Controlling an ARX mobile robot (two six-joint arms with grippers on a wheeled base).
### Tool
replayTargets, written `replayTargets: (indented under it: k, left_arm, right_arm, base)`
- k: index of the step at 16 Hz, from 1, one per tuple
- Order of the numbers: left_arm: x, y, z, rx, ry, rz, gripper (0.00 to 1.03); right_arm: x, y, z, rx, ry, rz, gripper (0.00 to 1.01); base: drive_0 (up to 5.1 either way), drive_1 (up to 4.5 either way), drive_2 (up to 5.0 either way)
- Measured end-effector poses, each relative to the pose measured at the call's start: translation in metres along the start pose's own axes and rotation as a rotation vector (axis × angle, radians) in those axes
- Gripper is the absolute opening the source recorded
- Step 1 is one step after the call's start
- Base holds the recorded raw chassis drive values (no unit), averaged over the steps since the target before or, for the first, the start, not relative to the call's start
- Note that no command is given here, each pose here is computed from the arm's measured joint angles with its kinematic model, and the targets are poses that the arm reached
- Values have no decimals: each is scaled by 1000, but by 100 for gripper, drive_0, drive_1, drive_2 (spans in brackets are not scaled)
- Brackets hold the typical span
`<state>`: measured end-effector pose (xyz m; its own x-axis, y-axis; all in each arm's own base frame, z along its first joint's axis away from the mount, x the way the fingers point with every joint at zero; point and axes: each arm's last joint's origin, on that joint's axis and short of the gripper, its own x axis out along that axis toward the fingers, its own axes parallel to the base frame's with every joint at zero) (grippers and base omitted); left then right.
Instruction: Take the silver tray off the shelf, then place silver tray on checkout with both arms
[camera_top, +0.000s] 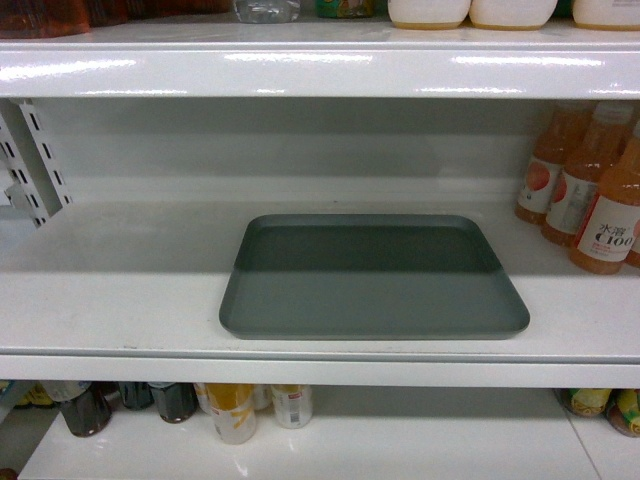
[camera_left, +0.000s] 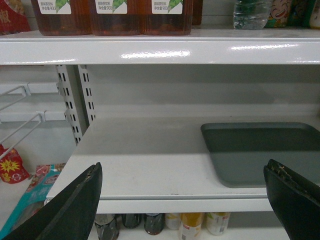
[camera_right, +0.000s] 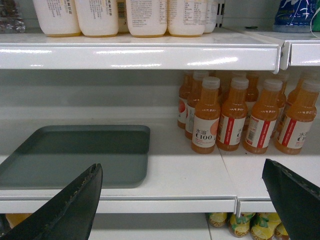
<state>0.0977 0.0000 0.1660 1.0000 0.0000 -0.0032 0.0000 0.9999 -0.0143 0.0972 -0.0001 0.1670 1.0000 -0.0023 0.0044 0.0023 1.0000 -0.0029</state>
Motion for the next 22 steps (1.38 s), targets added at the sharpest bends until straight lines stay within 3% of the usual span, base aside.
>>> replayTargets:
  k: [22]
  left_arm:
    - [0,0,0,0,0,0,98]
  right_arm:
    - [0,0,0,0,0,0,98]
  base:
    - [0,0,0]
